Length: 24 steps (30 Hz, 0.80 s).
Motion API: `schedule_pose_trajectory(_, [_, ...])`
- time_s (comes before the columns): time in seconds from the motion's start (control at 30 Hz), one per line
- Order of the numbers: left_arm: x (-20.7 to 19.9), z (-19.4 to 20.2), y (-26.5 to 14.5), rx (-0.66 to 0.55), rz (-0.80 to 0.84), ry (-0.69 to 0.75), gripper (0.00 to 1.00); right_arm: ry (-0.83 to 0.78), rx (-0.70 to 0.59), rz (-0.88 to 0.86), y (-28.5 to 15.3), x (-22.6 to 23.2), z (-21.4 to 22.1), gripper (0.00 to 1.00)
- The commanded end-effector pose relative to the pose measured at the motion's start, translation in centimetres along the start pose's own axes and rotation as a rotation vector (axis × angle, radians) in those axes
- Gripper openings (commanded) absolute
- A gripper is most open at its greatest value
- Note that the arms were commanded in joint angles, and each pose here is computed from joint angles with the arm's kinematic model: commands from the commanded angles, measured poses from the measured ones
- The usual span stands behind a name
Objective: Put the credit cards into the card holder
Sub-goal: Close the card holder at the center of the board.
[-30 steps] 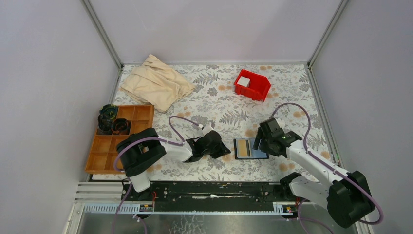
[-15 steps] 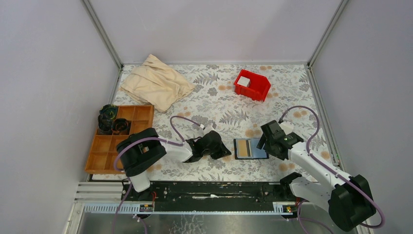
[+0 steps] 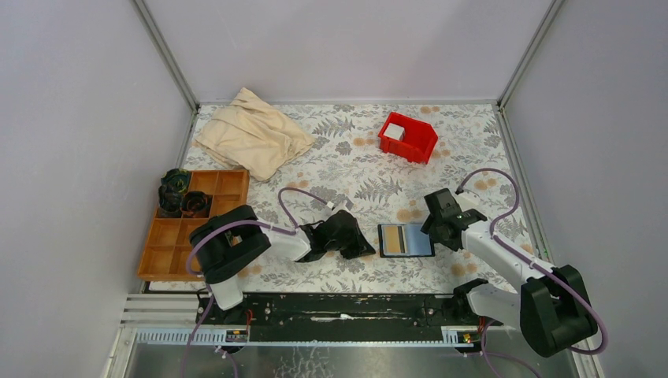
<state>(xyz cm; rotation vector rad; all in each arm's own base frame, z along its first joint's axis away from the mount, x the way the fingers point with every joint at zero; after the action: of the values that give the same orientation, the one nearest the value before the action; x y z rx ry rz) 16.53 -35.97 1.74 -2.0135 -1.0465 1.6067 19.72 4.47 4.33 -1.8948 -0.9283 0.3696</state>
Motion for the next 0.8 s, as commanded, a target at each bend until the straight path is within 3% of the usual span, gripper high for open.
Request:
schedule_pose_trajectory(0.0, [12.9,6.7,-2.5,0.253,-0.433,0.024,0.00,0.019,-0.088,-0.067,0.3,1.2,-1.6,0.62])
schedule_pose_trajectory(0.13, [13.1,6.7,-2.5,0.249,-0.434,0.008,0.00,-0.011,-0.064,-0.092,0.5,1.3,-1.1,0.40])
schedule_pose_trajectory(0.33, [13.2,6.6,-2.2,0.239,-0.436,-0.008,0.00,-0.059,-0.020,-0.132,0.2,1.8,-0.5,0.30])
schedule_pose_trajectory(0.37, [13.3,6.5,-2.2,0.235,-0.440,-0.012,0.00,-0.065,-0.015,-0.147,0.0,2.1,-0.5,0.21])
schedule_pose_trajectory(0.5, [13.8,6.3,-2.2,0.214,-0.454,-0.043,0.00,-0.110,0.035,-0.214,-0.7,3.4,-0.2,0.02])
schedule_pose_trajectory(0.77, [13.7,6.4,-1.7,0.190,-0.424,-0.110,0.00,-0.157,0.079,-0.315,-2.6,5.7,-0.6,0.00])
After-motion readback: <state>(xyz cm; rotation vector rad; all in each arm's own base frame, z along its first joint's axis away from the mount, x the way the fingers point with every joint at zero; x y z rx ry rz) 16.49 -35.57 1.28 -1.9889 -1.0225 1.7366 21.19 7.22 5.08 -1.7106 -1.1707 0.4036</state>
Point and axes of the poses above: each gripper's point midway between its finger pads, its own y axis out along the fingers, its own x axis along the line the jaws close on, z = x × y, the point moved 2 cm from there along -y, back along the fingers, and after that the axes turned 10 degrees about y, right-handed, at the moved point
